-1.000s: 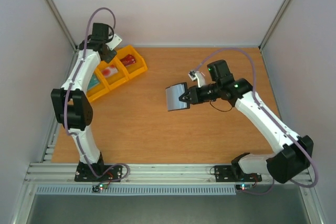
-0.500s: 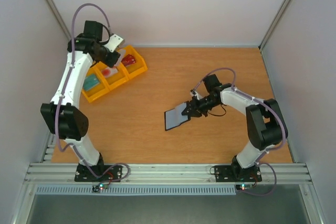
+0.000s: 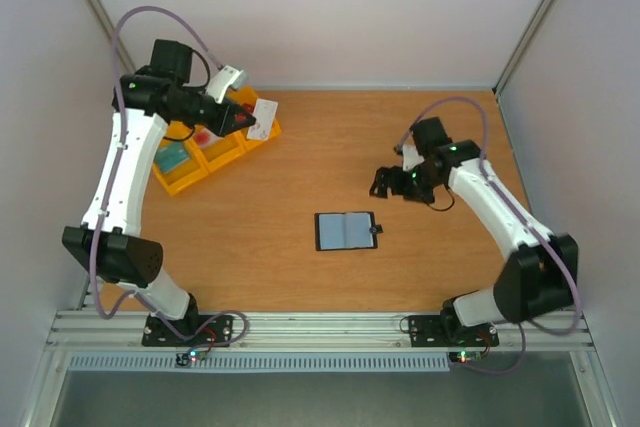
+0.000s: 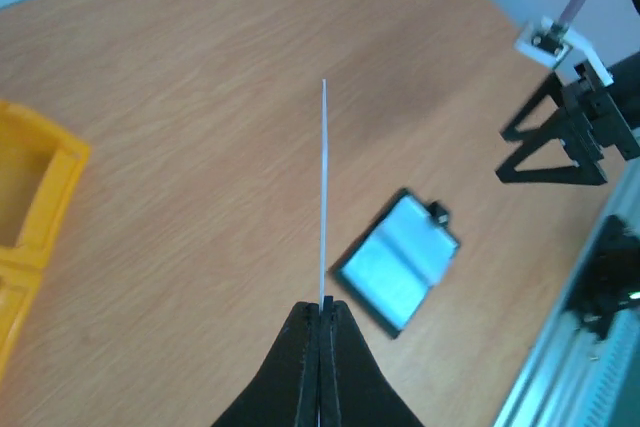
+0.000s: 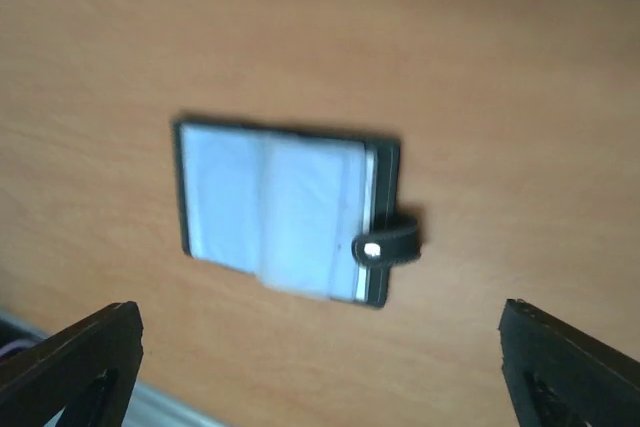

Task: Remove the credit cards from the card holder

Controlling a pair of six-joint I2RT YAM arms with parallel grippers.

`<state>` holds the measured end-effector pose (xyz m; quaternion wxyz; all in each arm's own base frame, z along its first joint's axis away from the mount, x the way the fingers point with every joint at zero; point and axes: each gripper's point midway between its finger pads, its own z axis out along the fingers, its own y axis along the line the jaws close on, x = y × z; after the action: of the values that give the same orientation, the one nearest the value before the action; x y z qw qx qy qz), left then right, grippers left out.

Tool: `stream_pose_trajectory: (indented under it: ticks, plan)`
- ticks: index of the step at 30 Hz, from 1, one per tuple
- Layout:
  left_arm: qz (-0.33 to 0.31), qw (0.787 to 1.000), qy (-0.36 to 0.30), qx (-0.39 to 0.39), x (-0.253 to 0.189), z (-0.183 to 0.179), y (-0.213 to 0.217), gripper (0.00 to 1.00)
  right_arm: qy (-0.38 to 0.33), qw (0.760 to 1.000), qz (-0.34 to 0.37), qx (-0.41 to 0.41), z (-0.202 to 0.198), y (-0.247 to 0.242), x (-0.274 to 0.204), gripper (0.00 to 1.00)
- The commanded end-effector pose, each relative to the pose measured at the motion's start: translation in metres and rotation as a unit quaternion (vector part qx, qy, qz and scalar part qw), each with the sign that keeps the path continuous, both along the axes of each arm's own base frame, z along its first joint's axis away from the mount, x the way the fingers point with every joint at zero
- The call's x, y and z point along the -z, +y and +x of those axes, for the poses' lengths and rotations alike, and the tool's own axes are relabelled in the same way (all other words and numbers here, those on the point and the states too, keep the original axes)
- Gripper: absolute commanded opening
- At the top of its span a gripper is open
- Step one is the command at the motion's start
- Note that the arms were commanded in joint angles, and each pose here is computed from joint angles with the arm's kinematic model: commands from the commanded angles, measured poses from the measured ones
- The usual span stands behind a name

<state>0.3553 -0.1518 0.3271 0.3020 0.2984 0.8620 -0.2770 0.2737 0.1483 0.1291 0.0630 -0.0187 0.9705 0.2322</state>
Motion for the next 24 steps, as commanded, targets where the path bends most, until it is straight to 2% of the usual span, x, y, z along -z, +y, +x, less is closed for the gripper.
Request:
stream_pose_trajectory:
  ticks: [1,3,5,7,10,14,17,24]
  plan:
    - [-0.126,0.992,-0.004,0.014,-0.071,-0.026,-0.025,0.0,-0.201,0.978,-0.043,-0.032,0.017,0.001,-0.1,0.98]
    - [-0.157,0.988,0.004,0.007,-0.09,-0.029,-0.028,0.0,-0.315,0.943,0.055,-0.097,0.013,0.057,-0.16,0.98]
    - [-0.185,0.983,0.001,0.01,-0.109,-0.034,-0.032,0.0,-0.403,0.883,0.182,-0.159,-0.003,0.113,-0.219,0.99]
    - [-0.222,0.975,0.012,0.015,-0.127,-0.041,-0.037,0.0,-0.438,0.824,0.301,-0.196,-0.017,0.156,-0.263,0.99]
    - [-0.268,0.963,0.033,0.02,-0.147,-0.047,-0.042,0.0,-0.454,0.769,0.404,-0.2,-0.016,0.191,-0.309,0.99]
    - [-0.292,0.955,0.048,0.022,-0.158,-0.053,-0.044,0.0,-0.451,0.768,0.421,-0.174,0.003,0.202,-0.321,0.99]
    - [-0.297,0.953,0.052,0.031,-0.161,-0.058,-0.045,0.0,-0.44,0.764,0.433,-0.187,0.006,0.211,-0.326,0.98]
    - [-0.292,0.954,0.055,0.041,-0.156,-0.066,-0.045,0.0,-0.448,0.735,0.457,-0.224,-0.006,0.214,-0.339,0.85]
